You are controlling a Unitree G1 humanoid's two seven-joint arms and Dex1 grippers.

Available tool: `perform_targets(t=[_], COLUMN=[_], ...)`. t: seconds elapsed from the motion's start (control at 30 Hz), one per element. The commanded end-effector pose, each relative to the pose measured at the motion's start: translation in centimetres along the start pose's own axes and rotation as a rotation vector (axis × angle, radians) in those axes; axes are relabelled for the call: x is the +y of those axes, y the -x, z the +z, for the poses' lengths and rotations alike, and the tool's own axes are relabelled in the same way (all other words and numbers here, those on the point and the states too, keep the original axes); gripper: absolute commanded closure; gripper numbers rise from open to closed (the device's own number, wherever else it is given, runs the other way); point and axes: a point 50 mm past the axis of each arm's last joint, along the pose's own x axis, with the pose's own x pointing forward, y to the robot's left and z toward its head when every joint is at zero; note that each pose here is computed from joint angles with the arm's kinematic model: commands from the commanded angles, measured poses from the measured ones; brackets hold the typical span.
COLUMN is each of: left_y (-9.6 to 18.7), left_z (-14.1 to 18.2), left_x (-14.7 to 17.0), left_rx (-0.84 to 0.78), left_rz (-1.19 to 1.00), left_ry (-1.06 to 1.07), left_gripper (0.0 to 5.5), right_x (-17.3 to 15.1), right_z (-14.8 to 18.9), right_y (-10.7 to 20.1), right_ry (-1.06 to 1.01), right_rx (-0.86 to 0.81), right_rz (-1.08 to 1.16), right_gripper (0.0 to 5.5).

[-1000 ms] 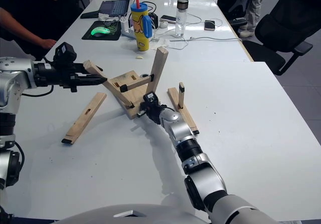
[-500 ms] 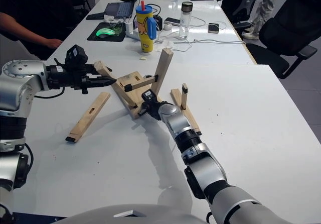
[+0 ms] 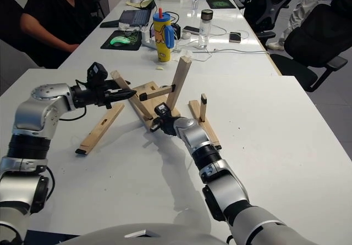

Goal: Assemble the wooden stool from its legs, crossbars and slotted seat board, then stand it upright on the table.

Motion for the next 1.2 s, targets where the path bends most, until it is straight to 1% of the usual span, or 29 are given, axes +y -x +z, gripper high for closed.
perform_targets(t=[0.03, 0.1, 0.23, 0.33, 0.43, 0.5, 0.67, 0.73, 0.87, 0.9, 0.97, 1.0, 1.07, 1.13, 1.2], left_y=[-2.1, -2.3, -1.4, -0.6, -0.7, -0.7, -1.8, -2.3, -2.2, -2.0, -1.5, -1.3, -1.0, -1.0, -1.0], left_z=[-10.2, -10.9, -12.1, -12.0, -11.1, -11.1, -10.8, -10.7, -11.4, -11.7, -12.1, -12.1, -11.9, -11.6, -11.4], left_x=[-3.4, -4.2, -5.2, -5.2, -4.5, -4.2, -2.6, -2.7, -2.6, -2.6, -2.4, -2.3, -2.2, -2.0, -1.9], left_rx=[0.325, 0.346, 0.407, 0.419, 0.385, 0.387, 0.334, 0.326, 0.353, 0.363, 0.381, 0.386, 0.381, 0.374, 0.366], left_rz=[-0.036, -0.066, -0.125, -0.167, -0.17, -0.161, -0.021, -0.022, -0.033, -0.038, -0.049, -0.054, -0.061, -0.068, -0.067], left_ry=[0.297, 0.303, 0.215, 0.131, 0.035, -0.004, 0.105, 0.129, 0.128, 0.127, 0.123, 0.114, 0.11, 0.102, 0.096], left_gripper=[3.38, 3.38, 3.38, 3.38, 3.38, 3.38, 3.38, 3.38, 3.38, 3.38, 3.38, 3.38, 3.38, 3.38, 3.38], right_x=[0.1, 0.1, -0.1, -0.3, -0.4, -0.4, 0.1, 0.3, 0.3, 0.4, 0.5, 0.5, 0.7, 0.4, 0.0], right_z=[-5.8, -5.9, -6.0, -6.1, -6.0, -5.9, -5.9, -5.9, -5.5, -5.0, -3.3, -2.2, -0.3, 1.0, 2.4], right_y=[0.1, 0.1, 0.1, 0.1, 0.2, 0.1, 0.0, 0.0, -0.1, -0.1, 0.2, 0.5, 1.9, 3.7, 5.2], right_ry=[-0.101, -0.108, -0.133, -0.158, -0.173, -0.171, -0.145, -0.135, -0.114, -0.102, -0.075, -0.074, -0.08, -0.075, -0.061], right_rx=[0.219, 0.22, 0.222, 0.217, 0.209, 0.209, 0.212, 0.21, 0.179, 0.139, 0.009, -0.101, -0.309, -0.456, -0.565], right_rz=[0.0, -0.005, -0.017, -0.028, -0.032, -0.03, 0.001, 0.012, 0.021, 0.031, 0.04, 0.043, 0.11, 0.097, 0.072], right_gripper=[5.49, 5.49, 5.49, 5.49, 5.49, 5.49, 5.49, 5.49, 5.49, 5.49, 5.49, 5.49, 5.49, 5.49, 5.49])
